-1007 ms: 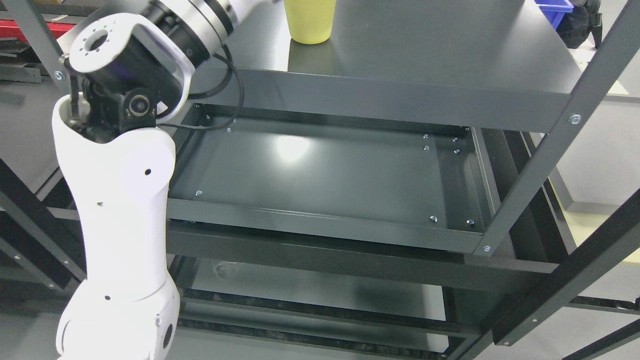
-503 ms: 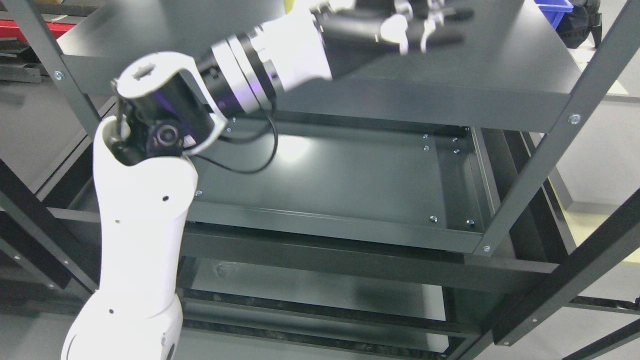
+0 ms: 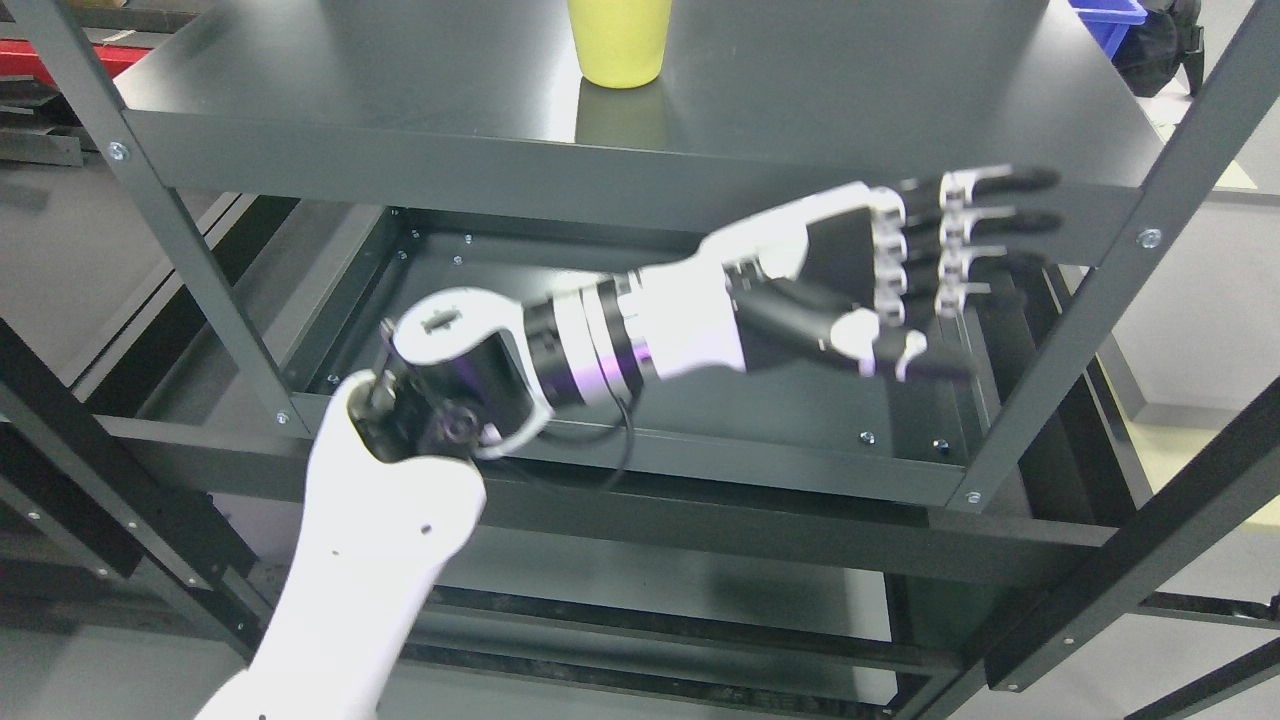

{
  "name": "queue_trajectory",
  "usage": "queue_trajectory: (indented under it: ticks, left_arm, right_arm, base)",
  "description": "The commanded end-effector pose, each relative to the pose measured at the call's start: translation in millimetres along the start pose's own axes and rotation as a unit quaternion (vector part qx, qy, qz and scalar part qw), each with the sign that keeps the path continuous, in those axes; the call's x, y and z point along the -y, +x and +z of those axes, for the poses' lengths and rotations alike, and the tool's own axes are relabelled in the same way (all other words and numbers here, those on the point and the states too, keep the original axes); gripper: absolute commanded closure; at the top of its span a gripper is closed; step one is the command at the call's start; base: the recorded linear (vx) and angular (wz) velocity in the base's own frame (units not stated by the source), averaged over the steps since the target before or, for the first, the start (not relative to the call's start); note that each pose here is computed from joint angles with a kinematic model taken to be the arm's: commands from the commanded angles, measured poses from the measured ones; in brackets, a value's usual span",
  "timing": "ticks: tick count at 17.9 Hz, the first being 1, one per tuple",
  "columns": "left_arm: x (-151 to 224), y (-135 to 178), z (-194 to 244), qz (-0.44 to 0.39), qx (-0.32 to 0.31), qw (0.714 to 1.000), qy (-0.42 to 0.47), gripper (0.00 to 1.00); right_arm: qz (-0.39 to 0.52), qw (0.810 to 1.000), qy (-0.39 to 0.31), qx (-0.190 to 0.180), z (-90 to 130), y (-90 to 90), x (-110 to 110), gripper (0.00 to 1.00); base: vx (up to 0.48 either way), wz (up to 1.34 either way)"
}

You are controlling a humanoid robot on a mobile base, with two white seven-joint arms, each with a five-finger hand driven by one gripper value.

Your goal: Place yellow IKEA cup on middle right shelf

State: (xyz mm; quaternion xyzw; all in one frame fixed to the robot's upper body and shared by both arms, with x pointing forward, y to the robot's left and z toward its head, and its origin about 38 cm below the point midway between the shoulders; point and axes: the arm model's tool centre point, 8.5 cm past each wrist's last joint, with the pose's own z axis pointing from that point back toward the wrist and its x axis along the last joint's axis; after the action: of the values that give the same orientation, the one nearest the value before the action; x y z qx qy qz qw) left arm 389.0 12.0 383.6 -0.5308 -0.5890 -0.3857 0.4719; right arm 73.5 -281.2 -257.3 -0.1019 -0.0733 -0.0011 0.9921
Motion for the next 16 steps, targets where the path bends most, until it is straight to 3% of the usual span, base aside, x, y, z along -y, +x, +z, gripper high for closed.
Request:
queue_trajectory:
  ticks: [1,5,11,13,15,16]
  left_arm:
    - [-1,-141,12,-0.024,-0.056,0.995,0.076,0.01]
    - [-58,-146,110,-0.070,-0.017,0.962,0.262,0.01]
    - [-82,-125,199,-0.195,0.014,0.890,0.412,0.01]
    - [-89,-125,220,-0.206,0.019,0.837,0.507,0.01]
    - [-90,-129,245,-0.201,0.036,0.753,0.626,0.01]
    - [-86,-133,247,-0.199,0.037,0.750,0.630,0.01]
  right_arm:
    - [-0.002,1.000,-0.006,-0.008,-1,-9.1,10,0.01]
    - [-0.002,1.000,-0.006,-0.008,-1,-9.1,10,0.01]
    - [-0.002,1.000,-0.006,-0.008,-1,-9.1,10,0.01]
    - [-0.002,1.000,-0.006,-0.008,-1,-9.1,10,0.01]
    - [-0.002,1.000,-0.006,-0.008,-1,-9.1,10,0.01]
    - [-0.002,1.000,-0.006,-0.008,-1,-9.1,10,0.01]
  base:
    - [0.000,0.00]
    - [0.000,0.00]
    - [0.000,0.00]
    - [0.000,0.00]
    - [0.000,0.00]
    - [0.000,0.00]
